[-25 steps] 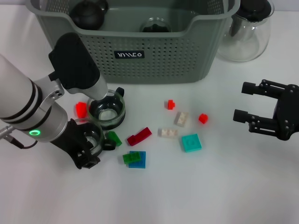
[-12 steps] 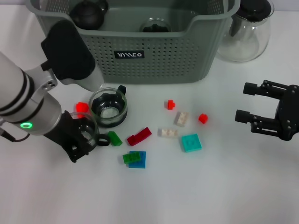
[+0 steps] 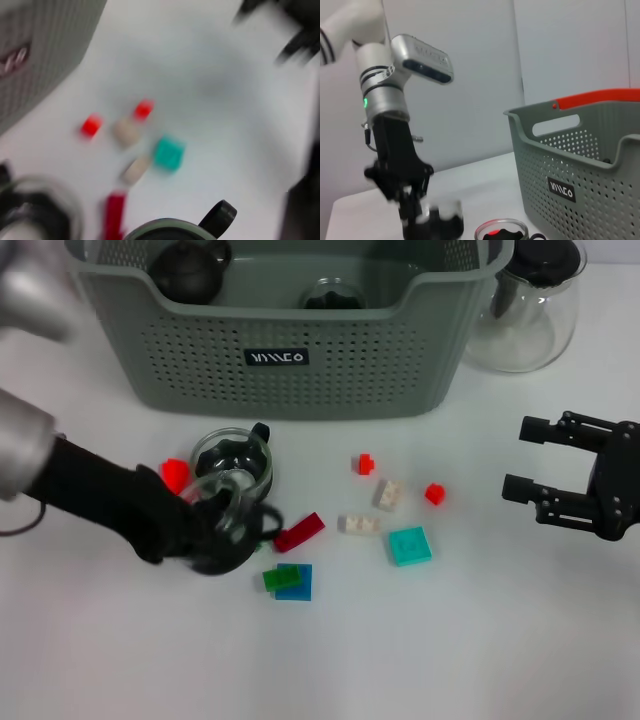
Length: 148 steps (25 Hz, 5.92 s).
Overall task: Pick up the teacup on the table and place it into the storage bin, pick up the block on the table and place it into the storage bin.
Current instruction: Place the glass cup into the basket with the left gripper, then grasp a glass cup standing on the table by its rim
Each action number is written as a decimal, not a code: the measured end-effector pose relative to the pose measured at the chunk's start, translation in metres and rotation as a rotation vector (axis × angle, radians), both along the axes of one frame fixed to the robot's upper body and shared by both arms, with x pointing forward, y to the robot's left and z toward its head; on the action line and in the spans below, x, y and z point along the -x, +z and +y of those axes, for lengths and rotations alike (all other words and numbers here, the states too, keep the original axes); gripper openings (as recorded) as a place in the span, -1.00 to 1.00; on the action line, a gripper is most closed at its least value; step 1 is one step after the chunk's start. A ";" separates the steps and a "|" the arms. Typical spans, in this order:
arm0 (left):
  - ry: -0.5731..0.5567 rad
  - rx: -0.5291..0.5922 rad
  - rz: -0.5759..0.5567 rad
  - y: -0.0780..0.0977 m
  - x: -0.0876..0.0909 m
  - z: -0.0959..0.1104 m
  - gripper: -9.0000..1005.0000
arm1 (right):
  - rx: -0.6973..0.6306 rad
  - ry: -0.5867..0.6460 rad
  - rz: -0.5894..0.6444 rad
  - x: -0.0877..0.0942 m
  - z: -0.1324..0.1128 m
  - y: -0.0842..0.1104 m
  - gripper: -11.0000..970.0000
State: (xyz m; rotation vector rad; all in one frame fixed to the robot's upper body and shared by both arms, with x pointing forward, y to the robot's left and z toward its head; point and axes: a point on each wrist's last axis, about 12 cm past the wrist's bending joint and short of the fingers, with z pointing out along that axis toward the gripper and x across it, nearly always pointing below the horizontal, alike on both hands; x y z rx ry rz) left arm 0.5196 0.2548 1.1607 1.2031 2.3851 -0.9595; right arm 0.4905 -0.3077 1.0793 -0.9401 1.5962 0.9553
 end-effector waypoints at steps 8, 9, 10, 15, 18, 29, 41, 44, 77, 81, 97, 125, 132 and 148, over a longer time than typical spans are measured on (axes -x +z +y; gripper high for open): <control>0.105 0.601 -0.060 0.008 -0.002 0.043 -0.87 | -0.001 -0.009 0.007 0.001 0.000 -0.003 0.58; 0.111 0.716 -0.120 0.016 -0.001 0.043 -0.87 | -0.001 -0.011 0.007 0.001 0.000 -0.004 0.58; 0.111 0.716 -0.120 0.016 -0.001 0.043 -0.86 | 0.000 -0.011 0.006 0.000 0.000 -0.004 0.58; 0.117 0.905 -0.256 0.060 -0.034 0.028 -0.85 | 0.000 -0.008 0.002 -0.002 0.001 -0.003 0.58; 0.188 0.816 -0.265 0.081 -0.067 0.019 -0.85 | -0.002 -0.006 0.000 -0.002 0.002 -0.002 0.58; 0.419 0.095 -0.261 0.085 -0.176 -0.081 -0.82 | -0.008 -0.004 0.002 -0.002 0.005 -0.003 0.58; 0.483 -0.304 -0.402 0.022 -0.184 -0.129 -0.79 | -0.012 0.002 0.005 -0.002 0.008 -0.004 0.58; 0.461 -0.353 -0.416 0.010 -0.181 -0.133 -0.78 | -0.012 0.003 0.010 -0.002 0.009 -0.005 0.58; 0.440 0.468 -0.410 0.095 -0.112 -0.054 -0.11 | -0.011 -0.009 0.017 -0.003 0.006 -0.006 0.58; 0.270 0.703 -0.408 0.087 -0.067 -0.003 -0.12 | -0.011 -0.007 0.016 -0.004 0.007 -0.006 0.58; -0.052 0.161 -0.293 -0.038 -0.003 0.016 -0.14 | -0.016 0.000 0.026 -0.008 0.009 -0.003 0.58; -0.176 -0.203 -0.208 -0.038 -0.026 -0.036 -0.26 | -0.017 -0.008 0.037 -0.006 0.006 -0.005 0.58; -0.150 -0.218 -0.236 -0.042 -0.032 -0.041 -0.29 | -0.018 -0.007 0.037 -0.006 0.006 -0.005 0.58; -0.147 -0.262 -0.241 -0.051 -0.036 -0.047 -0.41 | -0.017 -0.010 0.038 -0.006 0.005 -0.005 0.58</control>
